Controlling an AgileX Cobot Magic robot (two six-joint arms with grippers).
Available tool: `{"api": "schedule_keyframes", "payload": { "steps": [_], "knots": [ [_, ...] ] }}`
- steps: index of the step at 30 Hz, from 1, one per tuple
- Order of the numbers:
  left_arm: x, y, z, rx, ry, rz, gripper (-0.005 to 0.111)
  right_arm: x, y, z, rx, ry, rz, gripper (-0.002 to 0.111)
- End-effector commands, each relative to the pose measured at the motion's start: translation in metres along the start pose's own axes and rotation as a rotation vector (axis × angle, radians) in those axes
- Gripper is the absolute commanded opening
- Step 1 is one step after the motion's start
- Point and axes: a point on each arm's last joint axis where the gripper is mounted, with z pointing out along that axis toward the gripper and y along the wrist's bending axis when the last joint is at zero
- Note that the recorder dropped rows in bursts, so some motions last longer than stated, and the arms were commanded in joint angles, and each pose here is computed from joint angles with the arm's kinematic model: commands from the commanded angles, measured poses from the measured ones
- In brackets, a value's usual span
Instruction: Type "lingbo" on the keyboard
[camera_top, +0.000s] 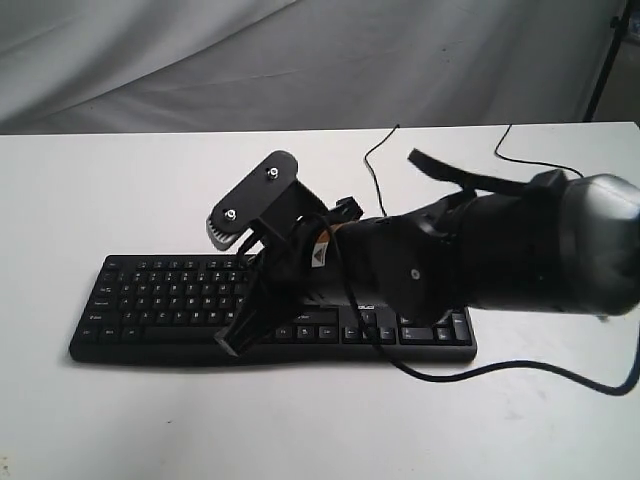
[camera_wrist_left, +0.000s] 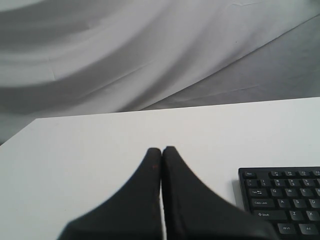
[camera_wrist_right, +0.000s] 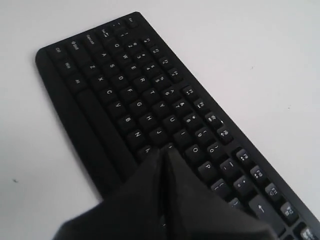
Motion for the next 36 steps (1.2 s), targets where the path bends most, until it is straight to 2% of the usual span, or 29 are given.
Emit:
{"api": "schedule_keyframes", "payload": {
  "steps": [1,9,21,30,36],
  "knots": [
    [0.001,0.0,0.001,0.004,0.003,-0.003,0.001,0.003,-0.002,0.021,0.051,-0.069,-0.042,0.0],
    [0.001,0.0,0.001,0.004,0.003,-0.003,0.001,0.021,-0.001,0.054,0.084,-0.116,-0.146,0.0],
    [0.001,0.0,0.001,0.004,0.003,-0.003,0.001,0.041,-0.005,0.071,0.086,-0.065,-0.144,0.0],
    [0.001,0.0,0.001,0.004,0.003,-0.003,0.001,0.042,-0.013,0.071,0.1,-0.06,-0.139,0.0],
    [0.001,0.0,0.001,0.004,0.003,-0.003,0.001,0.026,-0.014,0.076,0.057,0.0,-0.155,0.0]
  ]
}}
